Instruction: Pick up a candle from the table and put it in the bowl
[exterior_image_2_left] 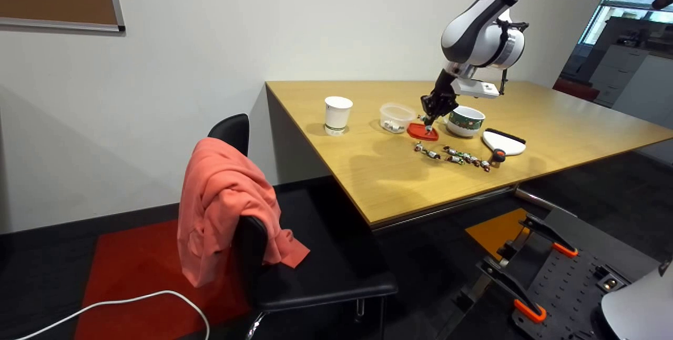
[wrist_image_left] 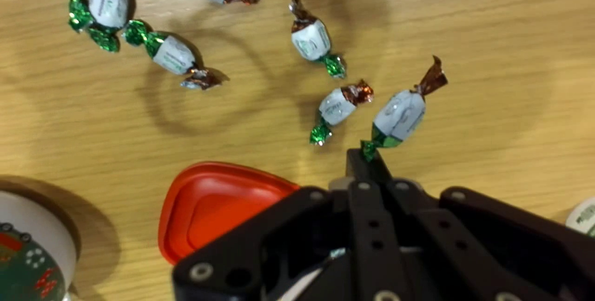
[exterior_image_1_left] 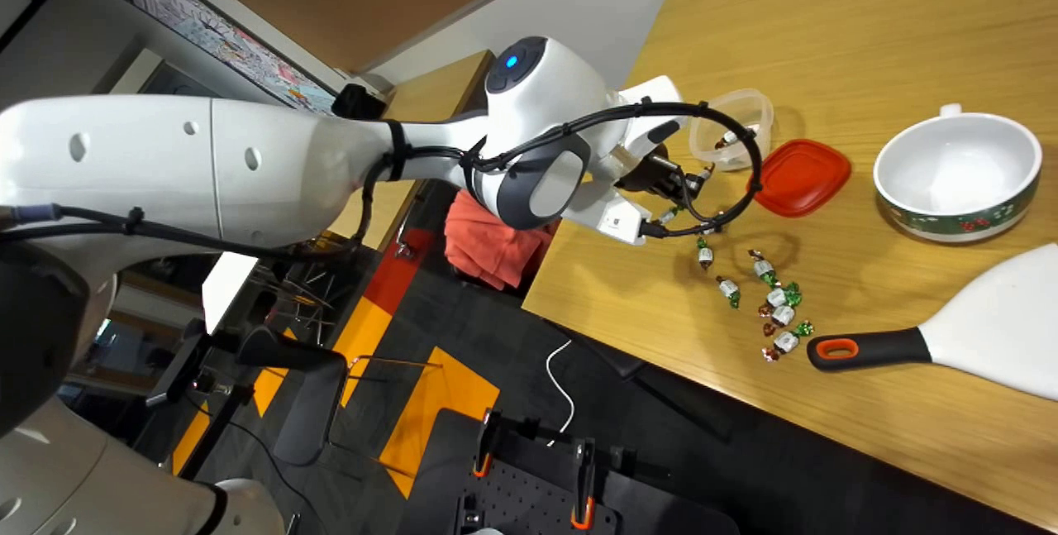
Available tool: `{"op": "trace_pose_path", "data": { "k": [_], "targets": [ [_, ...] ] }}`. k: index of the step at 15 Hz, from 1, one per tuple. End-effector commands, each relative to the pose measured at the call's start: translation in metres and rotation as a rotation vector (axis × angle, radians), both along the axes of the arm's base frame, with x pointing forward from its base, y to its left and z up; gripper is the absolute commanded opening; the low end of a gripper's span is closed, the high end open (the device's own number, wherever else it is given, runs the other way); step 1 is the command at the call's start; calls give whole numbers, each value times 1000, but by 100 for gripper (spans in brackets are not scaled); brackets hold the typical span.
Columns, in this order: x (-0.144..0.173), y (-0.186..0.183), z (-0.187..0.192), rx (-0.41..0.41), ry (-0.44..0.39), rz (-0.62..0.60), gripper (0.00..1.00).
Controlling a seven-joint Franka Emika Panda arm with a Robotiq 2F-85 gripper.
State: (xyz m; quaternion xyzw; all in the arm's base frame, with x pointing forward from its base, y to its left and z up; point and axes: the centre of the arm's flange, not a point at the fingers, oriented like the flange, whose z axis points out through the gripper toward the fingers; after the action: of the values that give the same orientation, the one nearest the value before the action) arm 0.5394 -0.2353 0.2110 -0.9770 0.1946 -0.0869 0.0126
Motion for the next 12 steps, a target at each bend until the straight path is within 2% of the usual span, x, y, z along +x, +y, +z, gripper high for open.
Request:
{"op": "trace_pose_path", "data": {
  "k": [1,6,12],
  "targets": [
    [15,0,22,33,-51,-145,0],
    [47,-14,36,61,-88,-314,0],
    [93,-38,58,55,-98,-389,0]
  ]
}}
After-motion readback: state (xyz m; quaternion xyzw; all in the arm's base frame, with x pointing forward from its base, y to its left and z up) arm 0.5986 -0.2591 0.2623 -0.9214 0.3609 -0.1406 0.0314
